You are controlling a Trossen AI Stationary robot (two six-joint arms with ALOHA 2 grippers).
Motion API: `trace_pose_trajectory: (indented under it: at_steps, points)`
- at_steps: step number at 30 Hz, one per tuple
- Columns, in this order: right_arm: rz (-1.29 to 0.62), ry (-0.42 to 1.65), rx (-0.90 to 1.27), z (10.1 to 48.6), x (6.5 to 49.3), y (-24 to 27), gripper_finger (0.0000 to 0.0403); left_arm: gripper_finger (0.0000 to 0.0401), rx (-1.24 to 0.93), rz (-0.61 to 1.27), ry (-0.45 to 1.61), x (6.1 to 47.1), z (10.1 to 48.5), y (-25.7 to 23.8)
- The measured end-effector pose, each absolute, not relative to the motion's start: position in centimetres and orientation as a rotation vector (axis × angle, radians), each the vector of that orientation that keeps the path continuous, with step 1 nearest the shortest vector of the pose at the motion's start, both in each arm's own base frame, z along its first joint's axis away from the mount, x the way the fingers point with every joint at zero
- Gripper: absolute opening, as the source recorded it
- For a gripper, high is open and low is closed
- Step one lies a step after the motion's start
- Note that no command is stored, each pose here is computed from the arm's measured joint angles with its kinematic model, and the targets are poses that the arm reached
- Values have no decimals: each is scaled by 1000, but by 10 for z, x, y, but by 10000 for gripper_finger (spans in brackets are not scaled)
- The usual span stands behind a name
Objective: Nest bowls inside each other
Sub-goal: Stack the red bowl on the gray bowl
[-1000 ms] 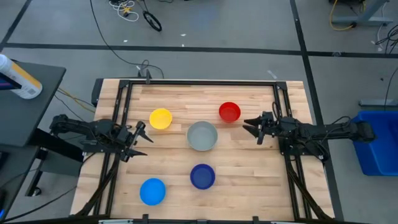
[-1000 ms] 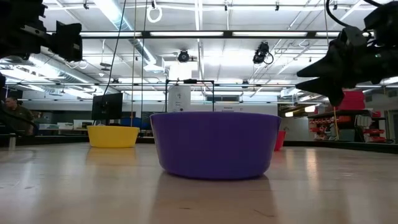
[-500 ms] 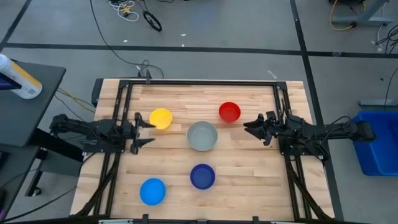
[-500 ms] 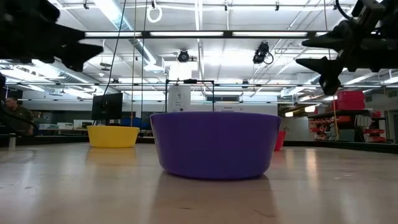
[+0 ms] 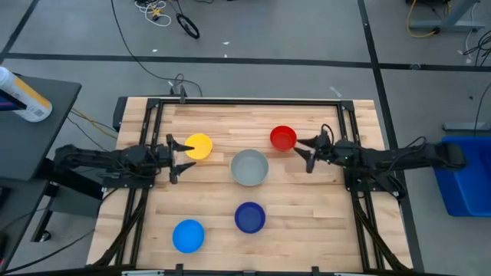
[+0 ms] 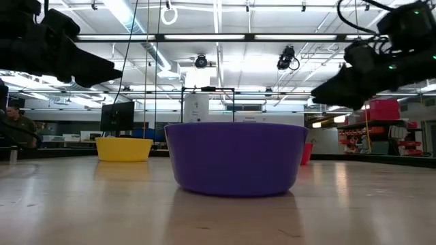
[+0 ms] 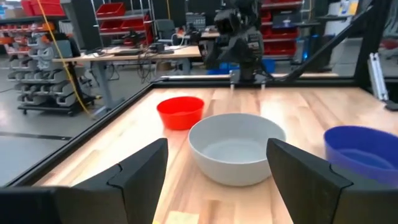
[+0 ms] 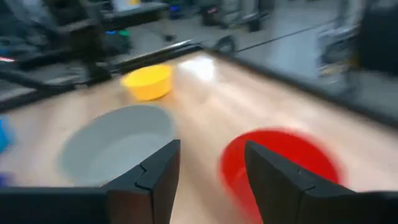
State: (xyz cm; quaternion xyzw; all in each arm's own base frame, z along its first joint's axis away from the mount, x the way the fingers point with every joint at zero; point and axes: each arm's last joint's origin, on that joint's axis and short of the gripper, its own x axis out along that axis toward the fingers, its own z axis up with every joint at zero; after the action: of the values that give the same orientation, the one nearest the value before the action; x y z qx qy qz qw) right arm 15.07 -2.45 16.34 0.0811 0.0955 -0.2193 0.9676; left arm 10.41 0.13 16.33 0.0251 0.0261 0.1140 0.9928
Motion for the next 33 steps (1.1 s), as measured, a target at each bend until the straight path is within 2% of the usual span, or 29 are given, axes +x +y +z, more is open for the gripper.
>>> trace_pose_trajectory:
  at_steps: [3, 6, 14, 25, 33]
  points:
    - [-446, 235, 133, 178, 169, -27, 200, 283, 71, 251, 65, 105, 163, 4]
    - [-388, 360, 134, 185, 194, -29, 215, 283, 84, 274, 74, 105, 162, 6]
    - [-336, 593, 73, 165, 252, -33, 275, 283, 64, 268, 85, 105, 161, 9]
    - [-433, 748, 22, 159, 248, -47, 230, 283, 44, 242, 96, 105, 160, 8]
    - [-443, 775, 61, 156, 242, -65, 240, 283, 42, 211, 99, 106, 160, 7]
